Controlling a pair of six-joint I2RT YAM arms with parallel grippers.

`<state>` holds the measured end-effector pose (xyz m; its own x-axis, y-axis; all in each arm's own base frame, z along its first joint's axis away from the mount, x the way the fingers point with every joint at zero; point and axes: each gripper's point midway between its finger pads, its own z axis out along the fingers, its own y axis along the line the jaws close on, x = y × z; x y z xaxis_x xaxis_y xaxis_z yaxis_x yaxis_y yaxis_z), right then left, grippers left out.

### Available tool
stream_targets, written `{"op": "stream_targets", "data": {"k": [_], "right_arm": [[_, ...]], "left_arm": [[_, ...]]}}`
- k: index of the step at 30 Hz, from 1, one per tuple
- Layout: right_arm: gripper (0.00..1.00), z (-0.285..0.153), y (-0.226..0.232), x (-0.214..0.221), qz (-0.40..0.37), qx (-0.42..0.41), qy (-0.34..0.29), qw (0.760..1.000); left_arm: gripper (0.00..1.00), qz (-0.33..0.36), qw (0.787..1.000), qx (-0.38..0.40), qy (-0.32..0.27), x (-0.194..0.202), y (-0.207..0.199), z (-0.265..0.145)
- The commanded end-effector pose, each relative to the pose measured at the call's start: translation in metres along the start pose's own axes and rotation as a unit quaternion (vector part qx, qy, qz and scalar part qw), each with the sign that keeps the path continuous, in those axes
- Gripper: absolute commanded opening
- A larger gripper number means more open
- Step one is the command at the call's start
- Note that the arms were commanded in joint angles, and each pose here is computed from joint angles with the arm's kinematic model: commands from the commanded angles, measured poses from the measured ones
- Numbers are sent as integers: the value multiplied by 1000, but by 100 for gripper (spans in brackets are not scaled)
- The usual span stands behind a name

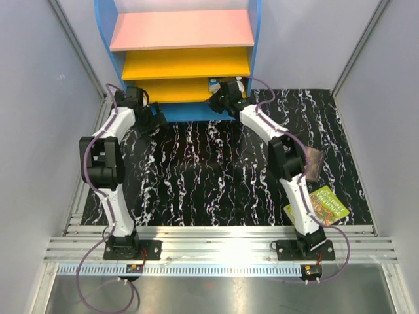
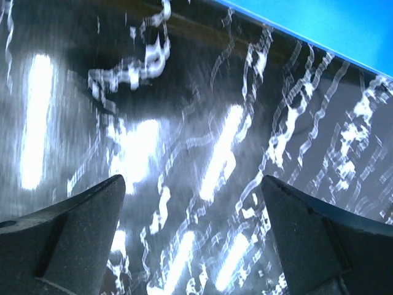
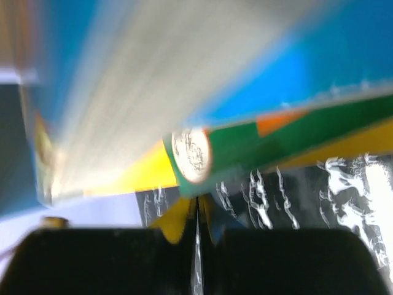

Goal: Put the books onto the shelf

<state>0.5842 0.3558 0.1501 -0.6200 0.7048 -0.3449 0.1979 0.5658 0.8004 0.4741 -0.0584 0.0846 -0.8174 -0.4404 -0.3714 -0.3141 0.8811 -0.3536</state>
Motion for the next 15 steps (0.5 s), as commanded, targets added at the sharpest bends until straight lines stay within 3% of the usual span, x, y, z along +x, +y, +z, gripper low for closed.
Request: {"op": "stream_targets", "data": {"k": [1, 3, 5, 9, 11, 15], "right_arm": [[8, -22, 13, 5, -35, -55, 12, 998], [8, -56, 29, -4, -51, -67, -2, 996], [8, -71, 8, 5, -58, -44, 10, 997], [8, -138, 20, 10, -73, -66, 23, 995], [8, -158, -3, 22, -80, -43, 38, 995], [9, -235, -1, 14, -109, -47, 12, 993]], "left_arm": [[99, 7, 996, 54, -73, -17, -35, -51], [99, 11, 995, 65, -72, -5, -48, -55], [99, 14, 994, 71, -81, -3, -60, -64], [99, 21, 993, 89, -78, 7, -91, -69], [99, 21, 992, 95, -83, 1, -104, -72], [99, 26, 989, 106, -95, -2, -128, -84]]}}
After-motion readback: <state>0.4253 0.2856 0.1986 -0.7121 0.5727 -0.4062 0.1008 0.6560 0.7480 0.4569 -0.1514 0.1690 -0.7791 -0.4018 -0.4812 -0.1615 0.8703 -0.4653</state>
